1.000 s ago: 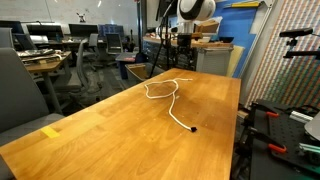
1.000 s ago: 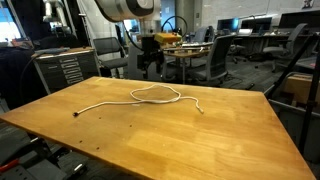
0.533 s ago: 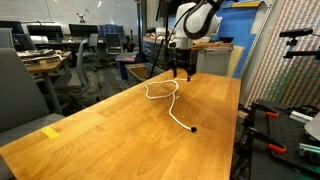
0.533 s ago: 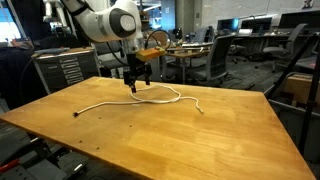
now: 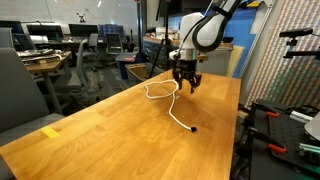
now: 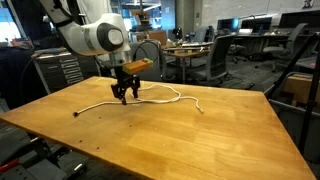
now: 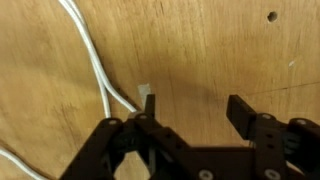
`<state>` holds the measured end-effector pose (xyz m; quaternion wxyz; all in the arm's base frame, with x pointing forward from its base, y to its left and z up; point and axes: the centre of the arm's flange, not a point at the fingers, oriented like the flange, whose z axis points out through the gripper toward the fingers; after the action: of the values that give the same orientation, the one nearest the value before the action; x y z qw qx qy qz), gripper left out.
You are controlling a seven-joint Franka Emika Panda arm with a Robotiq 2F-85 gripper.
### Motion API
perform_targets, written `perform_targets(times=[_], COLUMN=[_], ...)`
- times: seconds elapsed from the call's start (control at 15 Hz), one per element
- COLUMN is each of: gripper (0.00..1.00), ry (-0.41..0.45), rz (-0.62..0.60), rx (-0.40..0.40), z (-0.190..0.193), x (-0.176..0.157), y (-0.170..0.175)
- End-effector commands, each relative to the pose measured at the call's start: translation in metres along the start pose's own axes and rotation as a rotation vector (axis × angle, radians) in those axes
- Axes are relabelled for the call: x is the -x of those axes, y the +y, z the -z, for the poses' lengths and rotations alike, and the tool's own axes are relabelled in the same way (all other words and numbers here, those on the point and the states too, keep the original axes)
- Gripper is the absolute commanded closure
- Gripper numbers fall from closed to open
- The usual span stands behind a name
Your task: Form a loose knot using the white rope
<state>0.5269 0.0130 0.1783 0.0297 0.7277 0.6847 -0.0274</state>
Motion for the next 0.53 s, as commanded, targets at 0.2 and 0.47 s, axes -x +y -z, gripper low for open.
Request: perform_targets(times=[0.2, 0.47], gripper=[0.29, 0.28], ry=[0.078, 0.073], rz=[0.042, 0.094], rx=[0.138, 0.144], z=[0.003, -0.012], x=[-0.031, -0.044], y=[-0.005, -0.007])
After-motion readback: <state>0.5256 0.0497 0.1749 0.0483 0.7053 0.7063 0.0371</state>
